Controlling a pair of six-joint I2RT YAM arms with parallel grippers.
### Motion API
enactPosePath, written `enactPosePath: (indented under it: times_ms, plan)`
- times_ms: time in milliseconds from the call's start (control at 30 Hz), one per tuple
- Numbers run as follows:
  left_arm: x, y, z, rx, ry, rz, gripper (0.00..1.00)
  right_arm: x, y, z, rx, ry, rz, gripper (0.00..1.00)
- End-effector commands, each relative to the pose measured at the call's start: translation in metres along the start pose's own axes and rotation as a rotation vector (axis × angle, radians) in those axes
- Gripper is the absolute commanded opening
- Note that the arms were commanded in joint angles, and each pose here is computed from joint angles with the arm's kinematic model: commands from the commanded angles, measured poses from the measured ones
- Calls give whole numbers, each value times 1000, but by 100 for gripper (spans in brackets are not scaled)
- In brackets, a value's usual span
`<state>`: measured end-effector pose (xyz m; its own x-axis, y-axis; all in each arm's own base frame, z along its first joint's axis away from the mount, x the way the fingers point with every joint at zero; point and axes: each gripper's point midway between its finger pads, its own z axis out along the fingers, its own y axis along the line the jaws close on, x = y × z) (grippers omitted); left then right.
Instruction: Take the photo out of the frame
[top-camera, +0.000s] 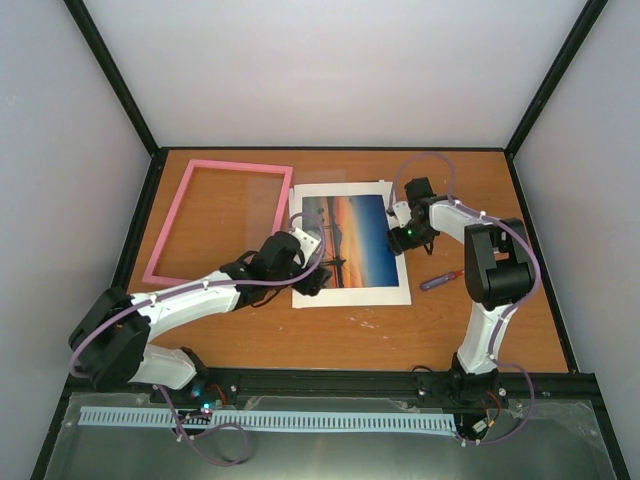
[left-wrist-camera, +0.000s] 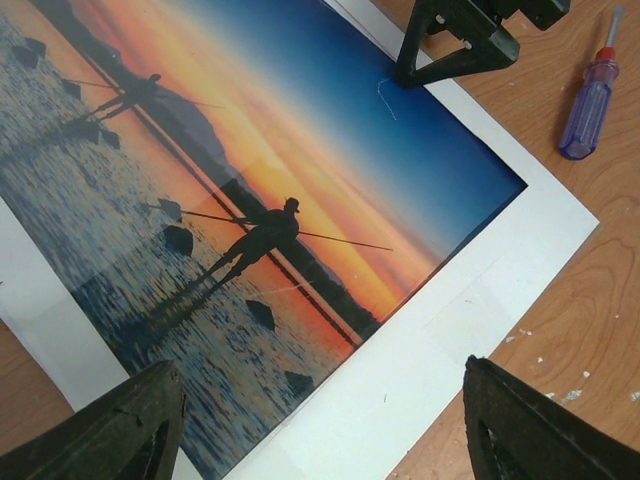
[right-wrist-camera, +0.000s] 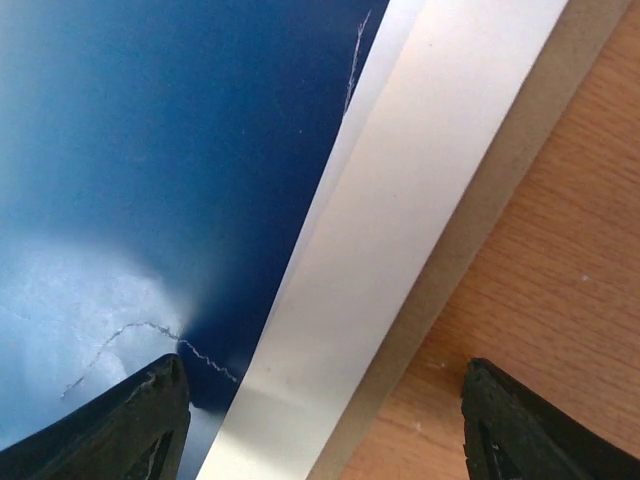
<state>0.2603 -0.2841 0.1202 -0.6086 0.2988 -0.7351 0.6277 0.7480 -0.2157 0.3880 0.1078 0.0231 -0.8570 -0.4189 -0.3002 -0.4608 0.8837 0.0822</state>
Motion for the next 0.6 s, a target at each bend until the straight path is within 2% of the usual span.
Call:
enactPosePath:
  times_ms: [0, 233, 567]
  plan:
    - [0, -3, -4, -18, -1, 13, 76, -2, -7, 10, 67, 31, -11, 73]
    - [6, -12, 7, -46, 39, 112, 76, 10, -23, 5, 150, 43, -8, 73]
    - [5, -23, 21, -10, 53, 142, 76, 29, -45, -6, 176, 50, 30, 72]
